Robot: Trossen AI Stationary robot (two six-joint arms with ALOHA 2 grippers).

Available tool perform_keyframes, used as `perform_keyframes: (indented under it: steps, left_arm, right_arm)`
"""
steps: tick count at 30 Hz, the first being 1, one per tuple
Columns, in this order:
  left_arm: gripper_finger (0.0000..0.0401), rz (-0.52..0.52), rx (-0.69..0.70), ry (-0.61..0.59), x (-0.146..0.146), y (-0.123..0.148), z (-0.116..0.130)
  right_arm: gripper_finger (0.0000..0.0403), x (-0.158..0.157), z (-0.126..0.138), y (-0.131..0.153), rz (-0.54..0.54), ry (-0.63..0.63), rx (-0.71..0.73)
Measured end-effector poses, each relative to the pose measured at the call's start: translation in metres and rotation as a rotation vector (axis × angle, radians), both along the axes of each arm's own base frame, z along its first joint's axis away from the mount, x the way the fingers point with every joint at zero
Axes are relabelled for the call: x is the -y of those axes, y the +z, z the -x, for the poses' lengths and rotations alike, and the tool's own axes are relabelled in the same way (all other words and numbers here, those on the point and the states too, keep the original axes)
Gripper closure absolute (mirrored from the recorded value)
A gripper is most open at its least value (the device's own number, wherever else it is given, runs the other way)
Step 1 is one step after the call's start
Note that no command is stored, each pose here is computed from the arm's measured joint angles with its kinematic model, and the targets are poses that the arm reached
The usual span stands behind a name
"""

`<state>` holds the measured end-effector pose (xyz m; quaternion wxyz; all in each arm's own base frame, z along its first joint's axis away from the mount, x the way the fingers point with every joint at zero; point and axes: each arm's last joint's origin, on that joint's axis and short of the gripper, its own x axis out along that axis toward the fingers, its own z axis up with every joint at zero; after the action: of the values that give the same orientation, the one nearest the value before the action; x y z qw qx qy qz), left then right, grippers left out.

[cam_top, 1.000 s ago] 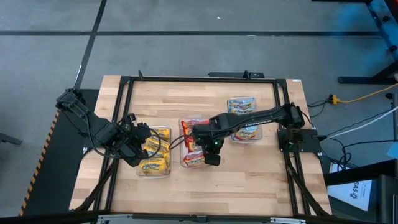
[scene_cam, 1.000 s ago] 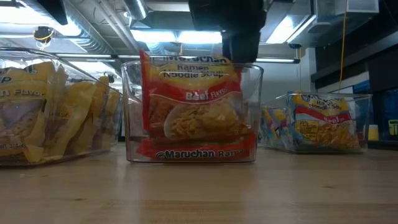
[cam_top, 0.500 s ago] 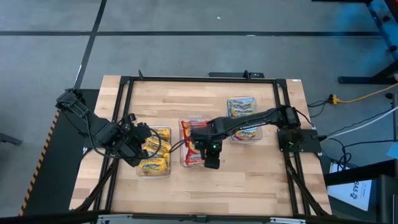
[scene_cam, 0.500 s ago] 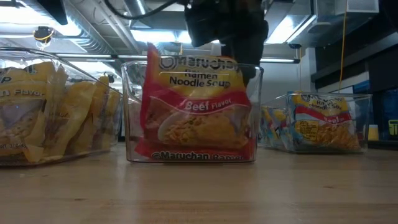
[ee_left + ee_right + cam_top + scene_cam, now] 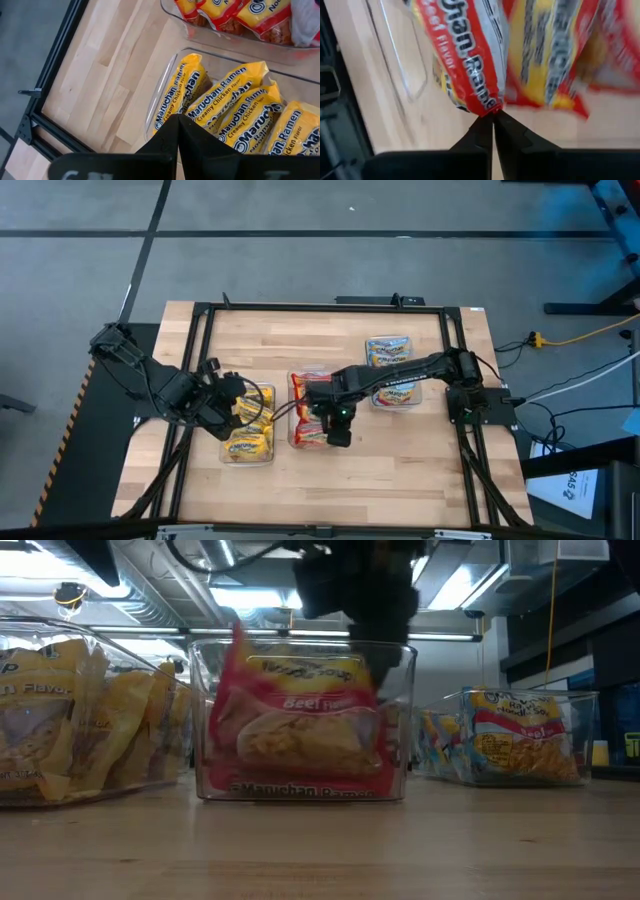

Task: Sort Maruchan noodles
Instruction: Put the red noodle pack into the middle transparent bin

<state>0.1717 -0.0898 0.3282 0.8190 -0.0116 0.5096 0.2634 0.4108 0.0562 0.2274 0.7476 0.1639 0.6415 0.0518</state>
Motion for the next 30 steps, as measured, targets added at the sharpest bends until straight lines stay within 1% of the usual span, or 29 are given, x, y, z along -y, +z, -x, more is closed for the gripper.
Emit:
perform_keyframes:
  steps: [3,9,13,16,19,21,23,26,30]
  left_arm:
    - [0.0399,-0.005,-0.007,-0.013,0.000,0.000,0.000]
    - [0.0399,-0.006,-0.007,-0.014,0.000,0.000,0.000]
    - [0.0399,-0.006,-0.007,-0.014,0.000,0.000,0.000]
    - [0.0399,-0.011,-0.004,-0.014,0.000,0.000,0.000]
    - [0.0399,-0.025,0.005,-0.013,0.000,0.000,0.000]
    - [0.0399,-0.028,0.006,-0.013,-0.001,0.000,0.000]
    - [0.0399,-0.028,0.007,-0.013,-0.001,0.000,0.000]
    - [0.0399,-0.028,0.007,-0.012,-0.001,0.000,0.000]
    - [0.0399,-0.028,0.007,-0.012,-0.001,0.000,0.000]
  right_arm:
    - [0.0374,-0.001,0.007,-0.001,-0.039,0.008,-0.077]
    - [0.0336,0.000,0.007,-0.001,-0.018,0.005,-0.074]
    - [0.0306,0.000,0.011,-0.001,-0.024,-0.008,-0.120]
    - [0.0295,0.003,0.016,-0.002,0.015,-0.019,-0.179]
    - [0.0293,0.008,0.017,-0.002,0.072,-0.045,-0.194]
    - [0.0293,0.012,0.017,-0.002,0.052,-0.056,-0.195]
    - [0.0293,0.016,0.015,0.005,0.017,-0.069,-0.191]
    - [0.0292,0.020,0.010,0.019,-0.027,-0.077,-0.145]
    - [0.0292,0.020,0.009,0.044,-0.112,-0.092,-0.131]
